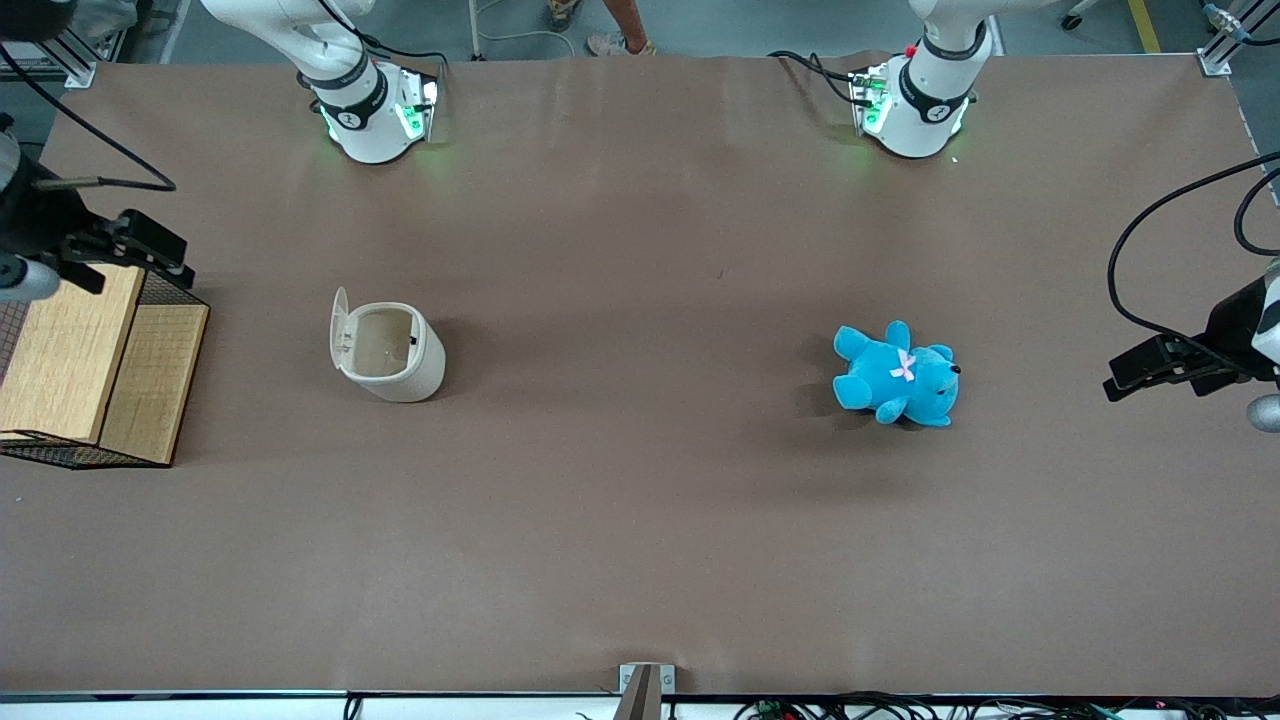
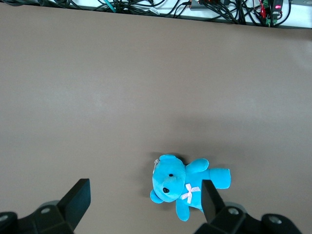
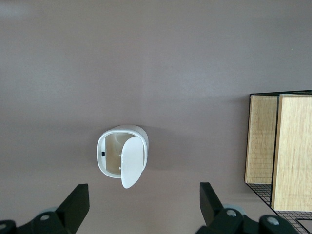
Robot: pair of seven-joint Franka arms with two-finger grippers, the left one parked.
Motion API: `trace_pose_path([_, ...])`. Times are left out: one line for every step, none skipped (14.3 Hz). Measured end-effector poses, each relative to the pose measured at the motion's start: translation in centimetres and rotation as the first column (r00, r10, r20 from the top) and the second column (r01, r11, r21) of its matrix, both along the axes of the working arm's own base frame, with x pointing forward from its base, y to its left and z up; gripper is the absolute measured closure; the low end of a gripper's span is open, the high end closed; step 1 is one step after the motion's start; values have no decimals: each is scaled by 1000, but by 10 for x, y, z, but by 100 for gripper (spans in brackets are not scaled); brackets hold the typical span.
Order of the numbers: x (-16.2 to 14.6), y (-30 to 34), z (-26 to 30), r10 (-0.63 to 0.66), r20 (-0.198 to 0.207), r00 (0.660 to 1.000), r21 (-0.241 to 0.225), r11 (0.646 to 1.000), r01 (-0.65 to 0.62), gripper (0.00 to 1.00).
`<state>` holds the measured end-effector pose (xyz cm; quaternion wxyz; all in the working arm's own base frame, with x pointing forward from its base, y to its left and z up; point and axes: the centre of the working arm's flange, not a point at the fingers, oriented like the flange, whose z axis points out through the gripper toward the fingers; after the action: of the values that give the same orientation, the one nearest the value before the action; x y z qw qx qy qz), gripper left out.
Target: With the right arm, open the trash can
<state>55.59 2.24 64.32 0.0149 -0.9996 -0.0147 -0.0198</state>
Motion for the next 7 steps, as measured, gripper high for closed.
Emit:
trace_pose_path([-1,0,1,0,-1,1000,-3,1000,0,0])
trace_pose_path([-2,-2,0,-2,-10,1000,-8,1000,2,0])
trace_pose_path([-2,-6,-1,-7,-18,1000,-11,1000,7,0])
trace_pose_path([-3,-13,0,-11,-19,1000,-12,1000,11,0])
trace_pose_path([-3,-21,0,-14,-18,1000,-12,1000,14,0])
trace_pose_path([-3,-25,1,-15,-15,1000,-12,1000,15,0])
trace_pose_path([-3,-27,1,-15,-12,1000,-12,1000,15,0])
